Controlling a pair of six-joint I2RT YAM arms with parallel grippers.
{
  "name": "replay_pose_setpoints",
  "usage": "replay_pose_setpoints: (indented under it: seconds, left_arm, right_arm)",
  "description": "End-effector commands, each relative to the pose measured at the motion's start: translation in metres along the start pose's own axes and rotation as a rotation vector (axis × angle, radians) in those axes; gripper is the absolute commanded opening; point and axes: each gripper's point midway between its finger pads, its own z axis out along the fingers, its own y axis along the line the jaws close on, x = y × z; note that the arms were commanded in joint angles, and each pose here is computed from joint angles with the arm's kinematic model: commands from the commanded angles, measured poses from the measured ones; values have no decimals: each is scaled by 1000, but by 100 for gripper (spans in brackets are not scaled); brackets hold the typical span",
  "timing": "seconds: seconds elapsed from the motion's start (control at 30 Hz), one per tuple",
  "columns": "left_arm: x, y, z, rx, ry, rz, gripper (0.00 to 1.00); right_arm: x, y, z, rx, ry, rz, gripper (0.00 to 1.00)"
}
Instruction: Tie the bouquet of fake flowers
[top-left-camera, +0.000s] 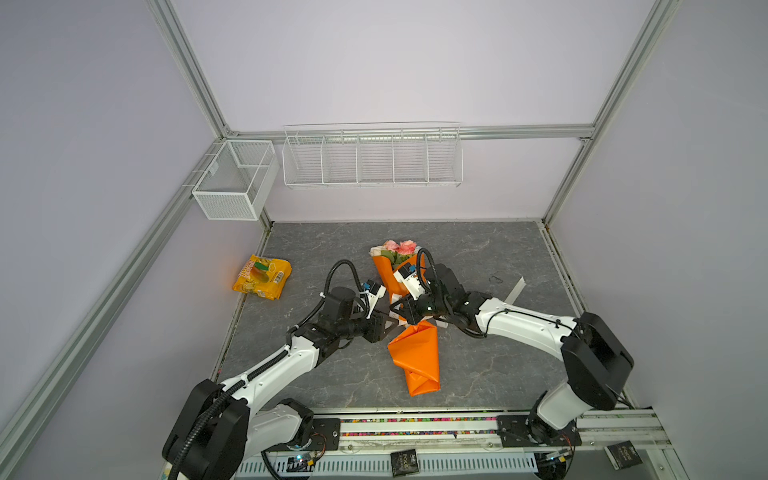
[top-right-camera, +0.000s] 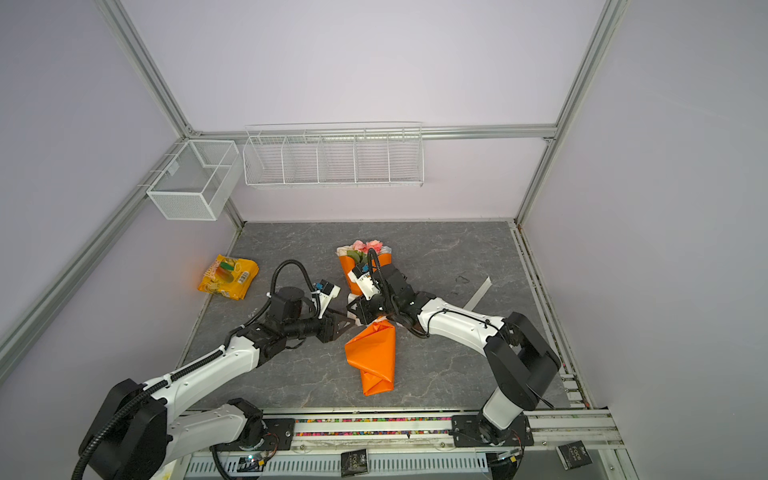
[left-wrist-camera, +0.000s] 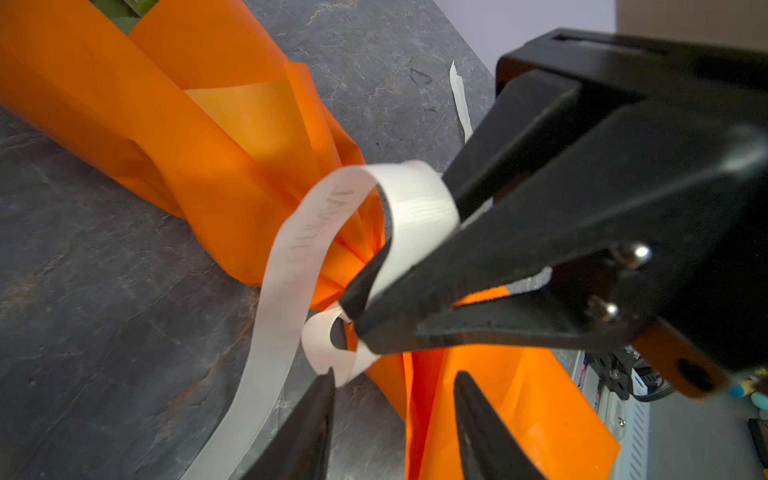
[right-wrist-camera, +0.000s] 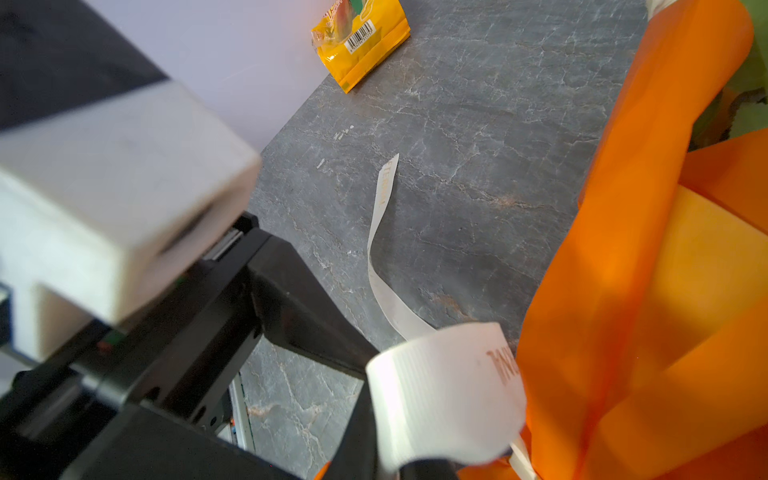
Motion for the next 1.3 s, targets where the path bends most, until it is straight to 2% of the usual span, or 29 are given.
replay_pose_setpoints:
  seconds: [0.0, 0.3, 0.33, 0.5, 0.6, 0.67, 0.77, 0.9, 1.0, 1.03, 1.13, 1.27]
  left_arm:
    - [-13, -4, 4, 16, -54, 75, 48]
    - [-22, -2, 9, 11, -77, 101, 44]
    - [-24, -2, 8, 9, -85, 102, 39]
    - [-24, -1, 11, 9, -84, 93, 5]
    - [-20, 0, 14, 12, -54, 67, 0]
    - [-19, 0, 14, 16, -48, 57, 0]
    - [-20, 0, 12, 7, -35, 44, 0]
    - [-28, -7, 6, 19, -60, 37, 0]
    - [-31, -11, 3, 29, -73, 39, 0]
    - [-30, -12, 3, 35, -68, 30, 0]
    - [-30, -13, 3, 40, -64, 12, 0]
    - [-26, -10, 5, 34, -40, -3, 0]
  right_arm:
    - [-2, 3, 1, -27, 0, 24, 13]
    - [-3, 3, 1, -32, 5, 45, 15]
    - [-2, 3, 2, -31, 10, 47, 15]
    - [-4, 2, 1, -22, 2, 44, 14]
    - [-6, -1, -2, -1, -2, 57, 15]
    - [-10, -2, -8, 12, -18, 66, 15]
    - [-11, -13, -30, 105, -28, 133, 27]
    - [19, -59, -79, 347, -33, 376, 45]
    - [76, -104, -121, 588, 3, 649, 47]
    - [100, -116, -133, 649, 13, 761, 50]
    - [140, -138, -150, 726, -25, 1048, 50]
    - [144, -155, -152, 721, -155, 1224, 51]
